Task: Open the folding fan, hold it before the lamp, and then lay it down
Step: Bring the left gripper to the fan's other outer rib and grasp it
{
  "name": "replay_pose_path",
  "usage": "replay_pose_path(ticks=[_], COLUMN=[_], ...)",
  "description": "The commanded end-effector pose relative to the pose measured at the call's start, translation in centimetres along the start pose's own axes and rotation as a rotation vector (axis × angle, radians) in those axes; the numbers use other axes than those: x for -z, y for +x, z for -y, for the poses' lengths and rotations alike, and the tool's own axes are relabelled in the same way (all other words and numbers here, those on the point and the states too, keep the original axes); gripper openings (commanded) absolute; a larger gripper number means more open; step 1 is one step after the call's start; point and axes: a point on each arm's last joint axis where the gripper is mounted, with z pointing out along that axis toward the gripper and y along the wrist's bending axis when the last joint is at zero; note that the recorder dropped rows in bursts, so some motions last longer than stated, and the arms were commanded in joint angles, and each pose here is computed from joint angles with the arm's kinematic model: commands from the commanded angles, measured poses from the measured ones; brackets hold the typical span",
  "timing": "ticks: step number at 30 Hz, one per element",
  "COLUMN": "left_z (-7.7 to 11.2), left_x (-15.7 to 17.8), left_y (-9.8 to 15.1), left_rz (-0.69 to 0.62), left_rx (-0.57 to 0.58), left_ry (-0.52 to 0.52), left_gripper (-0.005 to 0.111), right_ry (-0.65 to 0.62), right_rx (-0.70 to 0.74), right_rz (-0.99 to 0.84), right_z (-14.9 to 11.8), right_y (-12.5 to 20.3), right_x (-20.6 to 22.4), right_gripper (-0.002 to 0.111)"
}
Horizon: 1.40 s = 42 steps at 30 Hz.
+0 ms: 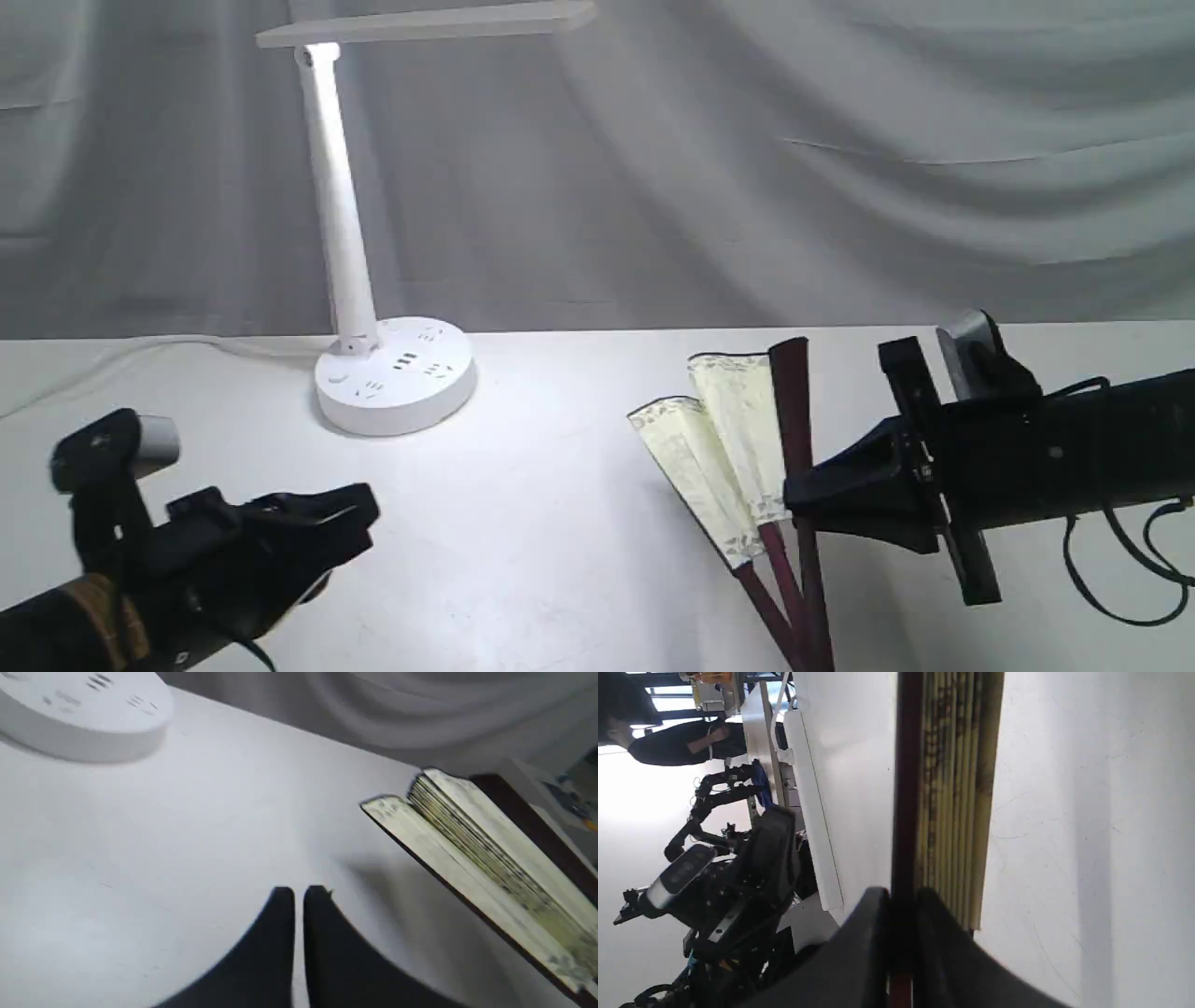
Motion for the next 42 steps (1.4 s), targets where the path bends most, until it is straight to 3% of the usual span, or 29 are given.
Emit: replay_pose_path(ticks=[1, 7, 15, 21, 27, 36, 42], left_z=[0.8, 0.9, 0.3, 0.3, 0.2, 2.8, 3.2], left_x=[-2.1, -4.8, -6.9, -8.9, -10.8, -14.2, -15.8], left_y=[0.4, 1.0, 1.9, 2.2, 3.3, 5.1, 5.4], left_rz=[-0.078, -0.137, -0.172, -0.217, -0.269, -0.338, -0.351], left_rx=[0.135, 0.369, 0.612, 0.689, 0.794, 0.850, 0.887], left_ry=[0.113, 0.219, 0.293, 0.370, 0.371, 0.448, 0.482], left_gripper=[0.011, 0.028, 0.035, 0.035, 0.035, 0.035, 0.035], right_ry=[-0.027, -0.029, -0.042, -0.042, -0.045, -0.047, -0.047], right_rx=[0.014, 0.013, 0.010, 0.010, 0.010, 0.009, 0.009], right_rz=[0.005, 0.007, 0.018, 0.018, 0.021, 0.023, 0.023], right_z=[-0.5, -0.5, -0.7, -0.7, -0.7, -0.7, -0.7], right_y=[0.1, 0.1, 0.0, 0.0, 0.0, -0.1, -0.1], right_x=[0.2, 0.2, 0.2, 0.2, 0.2, 0.2, 0.2], right_gripper=[0.000, 0.000, 0.000, 0.000, 0.000, 0.000, 0.000])
